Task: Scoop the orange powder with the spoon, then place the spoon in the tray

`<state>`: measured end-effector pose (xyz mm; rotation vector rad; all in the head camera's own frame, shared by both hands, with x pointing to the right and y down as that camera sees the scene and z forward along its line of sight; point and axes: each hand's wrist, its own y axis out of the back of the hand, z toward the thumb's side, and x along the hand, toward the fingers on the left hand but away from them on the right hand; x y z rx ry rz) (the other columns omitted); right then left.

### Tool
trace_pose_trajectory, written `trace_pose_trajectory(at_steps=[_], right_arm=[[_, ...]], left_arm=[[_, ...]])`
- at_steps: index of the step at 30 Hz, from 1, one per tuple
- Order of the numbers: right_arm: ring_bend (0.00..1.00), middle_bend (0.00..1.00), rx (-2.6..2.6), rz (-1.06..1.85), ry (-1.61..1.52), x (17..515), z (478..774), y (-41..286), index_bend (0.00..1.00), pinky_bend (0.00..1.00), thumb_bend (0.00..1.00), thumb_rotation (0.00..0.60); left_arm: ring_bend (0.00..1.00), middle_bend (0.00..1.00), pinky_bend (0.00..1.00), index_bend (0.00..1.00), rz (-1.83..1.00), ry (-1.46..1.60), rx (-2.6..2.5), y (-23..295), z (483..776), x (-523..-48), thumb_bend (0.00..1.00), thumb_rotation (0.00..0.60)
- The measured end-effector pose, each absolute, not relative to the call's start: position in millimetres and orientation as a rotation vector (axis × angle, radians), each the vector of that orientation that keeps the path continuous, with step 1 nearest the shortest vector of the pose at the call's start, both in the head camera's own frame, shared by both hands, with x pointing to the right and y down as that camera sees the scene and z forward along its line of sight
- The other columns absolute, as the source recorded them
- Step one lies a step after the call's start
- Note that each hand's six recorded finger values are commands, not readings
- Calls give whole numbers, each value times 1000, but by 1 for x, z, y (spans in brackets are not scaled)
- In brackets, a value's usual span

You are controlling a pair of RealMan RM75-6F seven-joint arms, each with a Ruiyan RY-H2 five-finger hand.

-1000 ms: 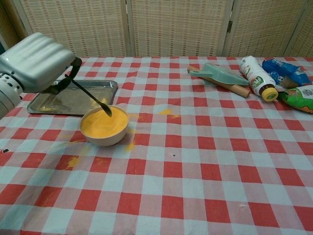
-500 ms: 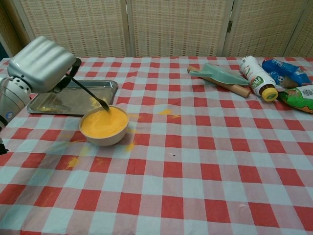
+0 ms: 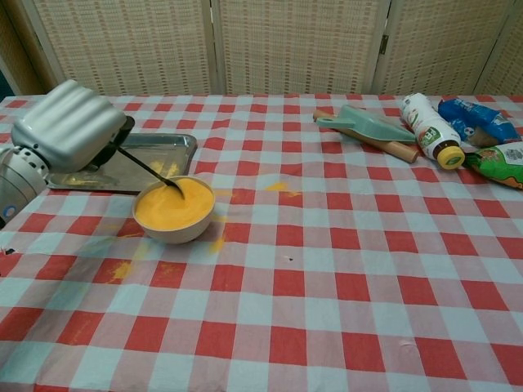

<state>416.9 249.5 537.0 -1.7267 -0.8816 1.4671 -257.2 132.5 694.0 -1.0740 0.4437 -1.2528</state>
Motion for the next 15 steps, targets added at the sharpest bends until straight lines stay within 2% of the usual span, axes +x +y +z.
trace_pose_trajectory(at_steps=[15], right_arm=[[0, 0, -1730, 1467, -865, 413, 539, 252, 0, 0, 189, 600]], left_arm=[[1000, 1000, 1000, 953, -1329, 409, -1101, 142, 672, -277, 800, 600]])
